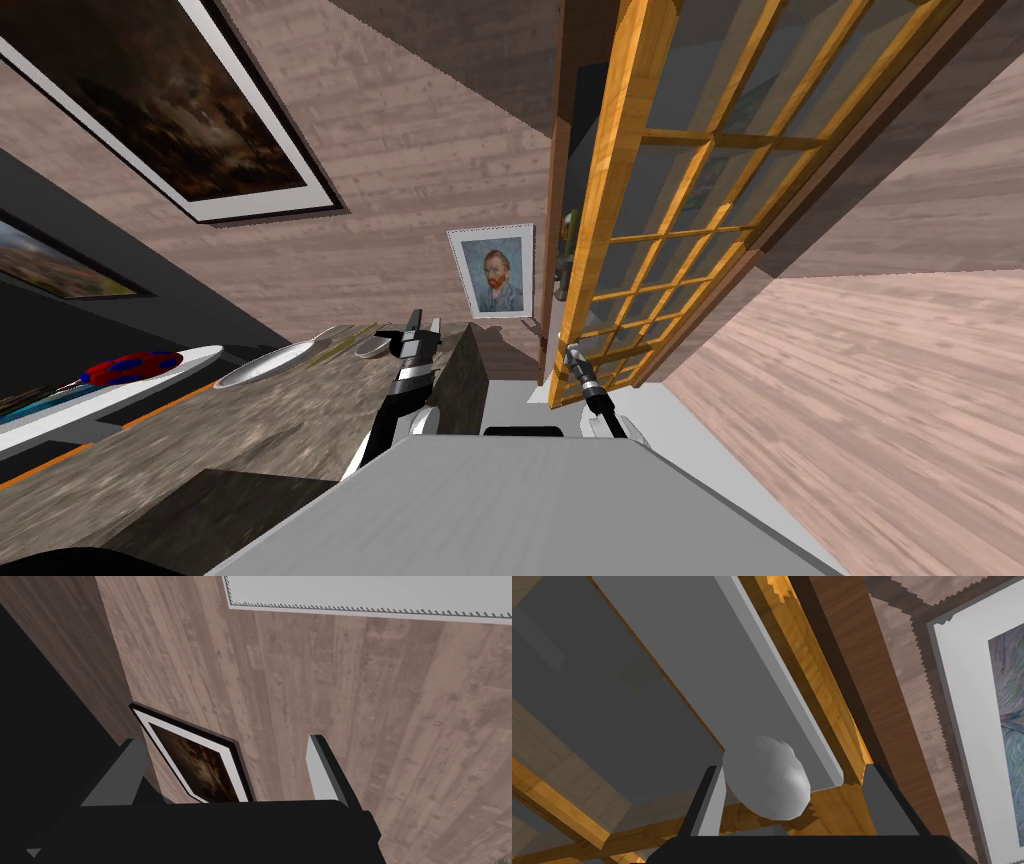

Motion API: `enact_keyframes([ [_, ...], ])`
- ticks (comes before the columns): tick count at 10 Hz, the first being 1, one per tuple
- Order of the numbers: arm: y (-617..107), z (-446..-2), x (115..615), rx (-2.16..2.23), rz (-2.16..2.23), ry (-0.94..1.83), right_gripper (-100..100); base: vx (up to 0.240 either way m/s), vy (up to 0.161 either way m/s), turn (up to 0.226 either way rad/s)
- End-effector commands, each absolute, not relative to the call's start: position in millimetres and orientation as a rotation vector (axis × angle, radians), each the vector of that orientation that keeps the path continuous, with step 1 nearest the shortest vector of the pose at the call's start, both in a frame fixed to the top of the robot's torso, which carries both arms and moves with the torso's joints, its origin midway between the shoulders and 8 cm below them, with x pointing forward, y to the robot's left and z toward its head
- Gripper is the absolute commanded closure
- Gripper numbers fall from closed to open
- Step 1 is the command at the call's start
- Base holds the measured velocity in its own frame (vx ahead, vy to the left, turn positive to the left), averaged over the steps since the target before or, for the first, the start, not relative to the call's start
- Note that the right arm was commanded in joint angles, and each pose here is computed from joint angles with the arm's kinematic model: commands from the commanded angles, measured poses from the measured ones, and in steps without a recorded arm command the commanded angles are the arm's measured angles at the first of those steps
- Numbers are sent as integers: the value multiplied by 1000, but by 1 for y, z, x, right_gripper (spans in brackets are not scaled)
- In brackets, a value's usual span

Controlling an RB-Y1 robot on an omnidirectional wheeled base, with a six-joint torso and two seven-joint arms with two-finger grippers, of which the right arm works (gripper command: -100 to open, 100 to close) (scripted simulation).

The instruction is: Pull the door open

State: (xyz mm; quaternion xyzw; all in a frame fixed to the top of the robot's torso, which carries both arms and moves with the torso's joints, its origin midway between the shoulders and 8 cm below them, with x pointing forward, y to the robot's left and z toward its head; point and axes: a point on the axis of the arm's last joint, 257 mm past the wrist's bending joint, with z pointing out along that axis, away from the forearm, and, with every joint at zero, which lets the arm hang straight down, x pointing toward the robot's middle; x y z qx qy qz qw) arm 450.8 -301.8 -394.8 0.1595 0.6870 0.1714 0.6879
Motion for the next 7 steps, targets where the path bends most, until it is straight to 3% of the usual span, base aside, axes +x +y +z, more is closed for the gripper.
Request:
enact_keyframes([
  [1, -287, -401, 447, 405, 450, 1542, 100, -41, -32, 104],
  [7, -291, -399, 447, 512, 544, 1511, 100, -23, -19, 36],
])
